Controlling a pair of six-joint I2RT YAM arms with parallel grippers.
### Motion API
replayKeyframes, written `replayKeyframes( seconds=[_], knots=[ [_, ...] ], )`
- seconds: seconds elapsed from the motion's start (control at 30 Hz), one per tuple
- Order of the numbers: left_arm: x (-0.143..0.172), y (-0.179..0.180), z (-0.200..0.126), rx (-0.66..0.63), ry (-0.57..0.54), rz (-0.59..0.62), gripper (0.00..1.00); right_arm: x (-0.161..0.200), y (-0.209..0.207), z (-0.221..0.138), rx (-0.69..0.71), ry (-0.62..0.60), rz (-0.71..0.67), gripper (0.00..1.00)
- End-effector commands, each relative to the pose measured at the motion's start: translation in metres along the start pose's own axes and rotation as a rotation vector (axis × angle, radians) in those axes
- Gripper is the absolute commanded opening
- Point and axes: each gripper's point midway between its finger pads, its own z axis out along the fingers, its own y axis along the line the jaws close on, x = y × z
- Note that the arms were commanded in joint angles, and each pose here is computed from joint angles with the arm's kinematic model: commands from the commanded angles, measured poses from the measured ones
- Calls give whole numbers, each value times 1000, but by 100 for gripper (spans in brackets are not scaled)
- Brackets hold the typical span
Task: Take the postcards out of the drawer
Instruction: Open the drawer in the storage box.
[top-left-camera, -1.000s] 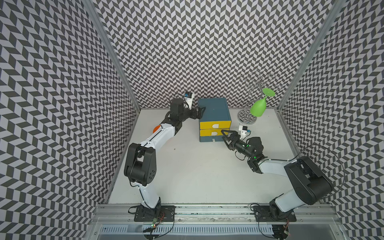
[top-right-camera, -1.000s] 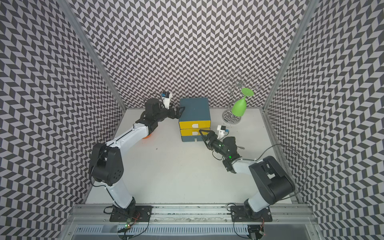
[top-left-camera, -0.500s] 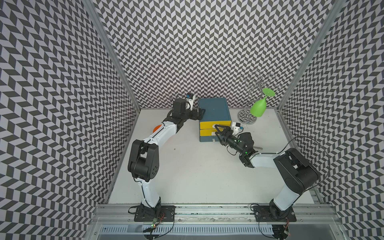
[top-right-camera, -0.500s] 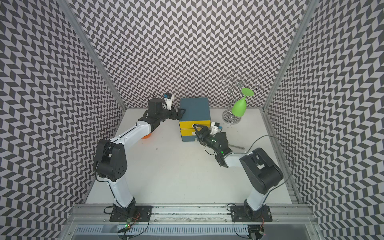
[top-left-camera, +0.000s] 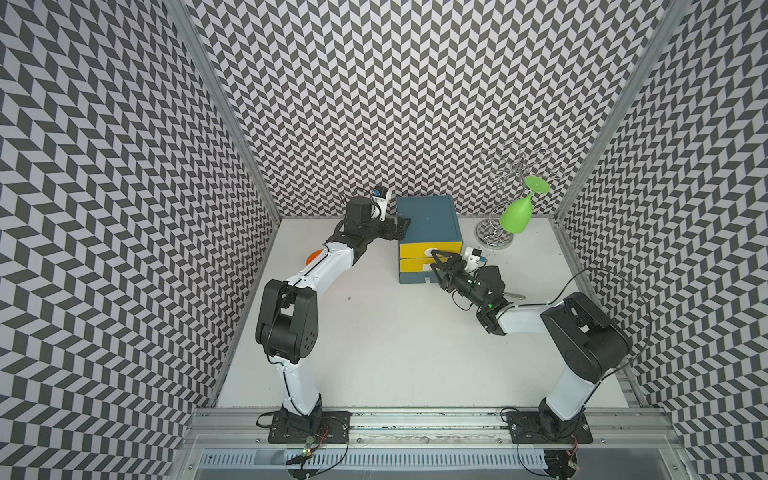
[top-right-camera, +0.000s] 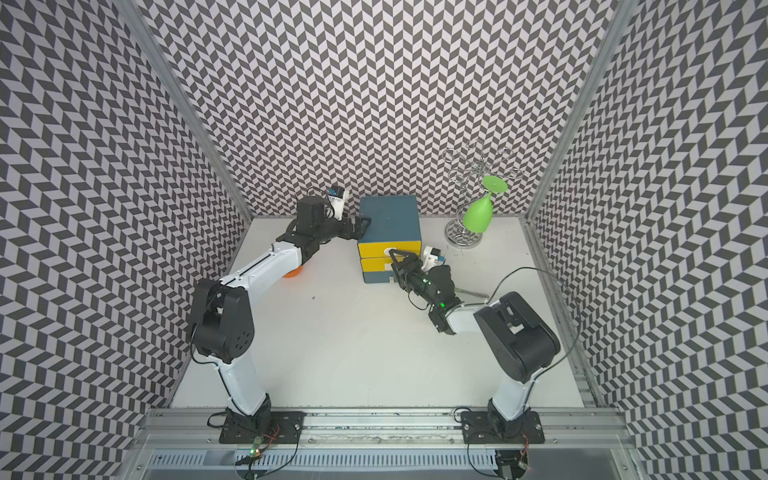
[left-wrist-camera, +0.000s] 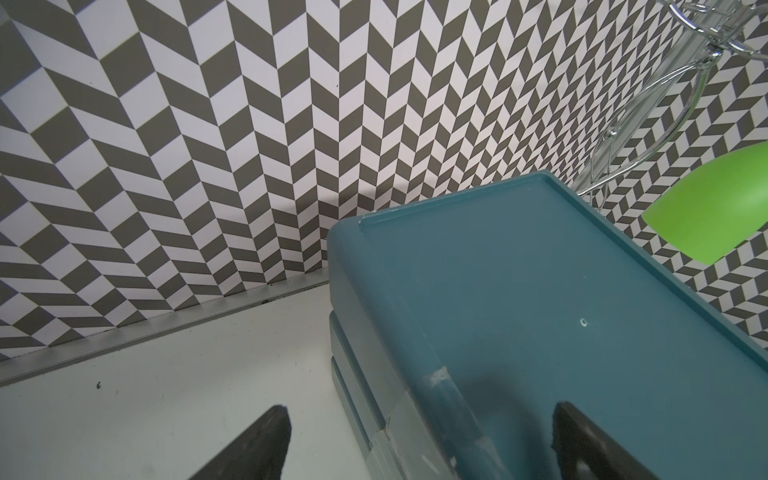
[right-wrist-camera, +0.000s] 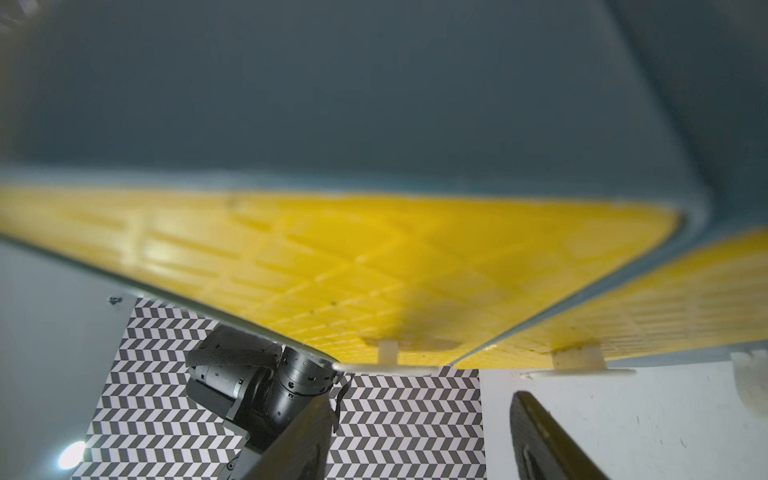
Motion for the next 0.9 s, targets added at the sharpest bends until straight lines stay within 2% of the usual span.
replayKeyframes(
  seconds=[0.0, 0.87],
  knots=[
    [24, 3, 7, -14, 83, 7, 99, -2, 24, 3, -88, -20, 16, 69],
    [19, -1, 3, 4, 68, 4, 99, -1, 24, 18, -40, -149, 112, 62]
  ],
)
